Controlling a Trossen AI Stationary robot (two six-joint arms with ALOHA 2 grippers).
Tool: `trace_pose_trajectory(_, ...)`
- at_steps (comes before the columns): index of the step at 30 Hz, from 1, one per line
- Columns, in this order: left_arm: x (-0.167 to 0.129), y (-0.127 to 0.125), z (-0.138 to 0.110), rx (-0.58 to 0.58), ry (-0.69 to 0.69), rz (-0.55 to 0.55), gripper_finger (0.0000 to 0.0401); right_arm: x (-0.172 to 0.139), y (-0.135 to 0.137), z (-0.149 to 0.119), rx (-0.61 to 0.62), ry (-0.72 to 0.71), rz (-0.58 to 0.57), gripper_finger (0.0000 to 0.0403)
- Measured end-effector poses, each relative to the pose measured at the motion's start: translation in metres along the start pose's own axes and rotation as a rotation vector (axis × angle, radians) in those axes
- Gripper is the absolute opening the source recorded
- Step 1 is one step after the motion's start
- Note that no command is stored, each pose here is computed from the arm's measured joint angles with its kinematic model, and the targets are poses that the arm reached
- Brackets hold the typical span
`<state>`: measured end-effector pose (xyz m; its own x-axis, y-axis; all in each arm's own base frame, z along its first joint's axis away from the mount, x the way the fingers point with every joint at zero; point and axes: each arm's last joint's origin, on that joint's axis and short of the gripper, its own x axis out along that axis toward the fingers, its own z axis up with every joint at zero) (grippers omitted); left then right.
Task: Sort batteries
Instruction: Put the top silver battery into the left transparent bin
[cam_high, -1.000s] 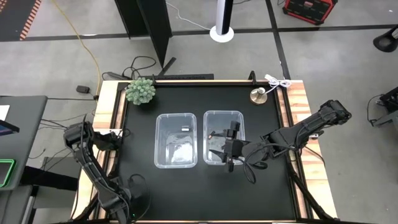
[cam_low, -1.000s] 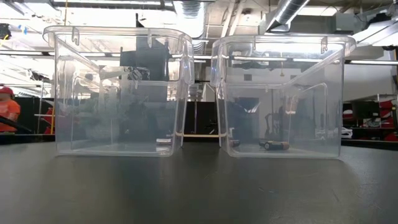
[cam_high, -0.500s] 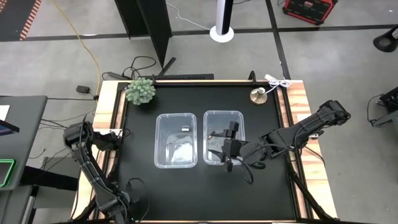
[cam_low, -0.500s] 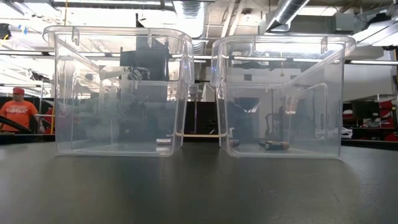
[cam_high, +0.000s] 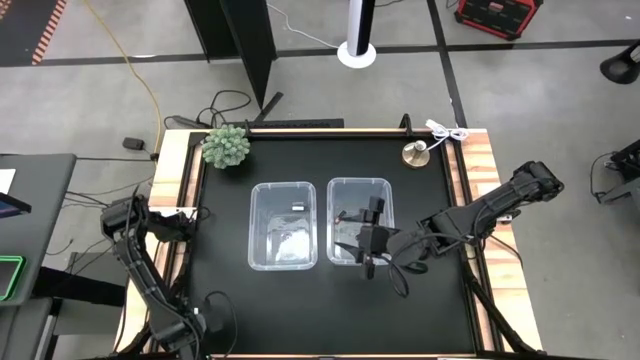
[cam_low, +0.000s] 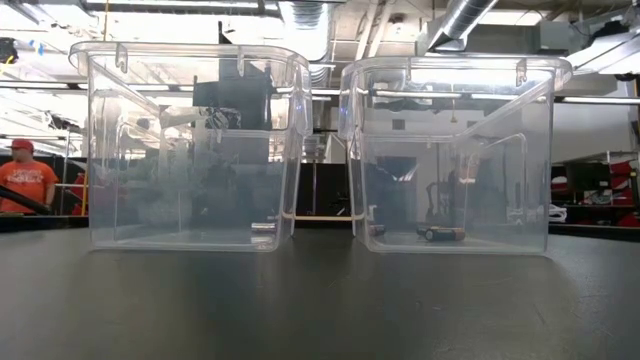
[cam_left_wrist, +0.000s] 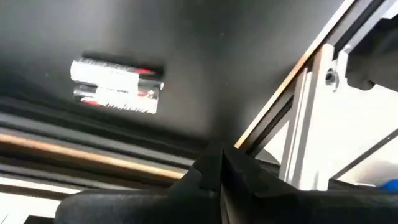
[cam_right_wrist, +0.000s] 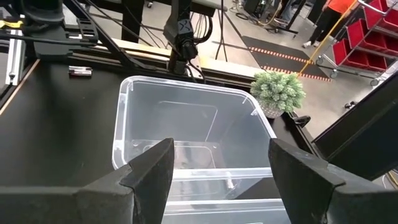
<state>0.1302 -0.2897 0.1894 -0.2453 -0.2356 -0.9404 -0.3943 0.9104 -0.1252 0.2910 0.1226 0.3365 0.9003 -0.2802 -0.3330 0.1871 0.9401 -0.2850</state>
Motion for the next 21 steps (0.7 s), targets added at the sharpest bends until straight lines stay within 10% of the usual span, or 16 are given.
trace_pose_trajectory(21,0.021,0.006,-0.002,-0.066,0.005,-0.031,0.0000,-0.001,0.001,0.000,0.000,-0.003,0.003,0.0276)
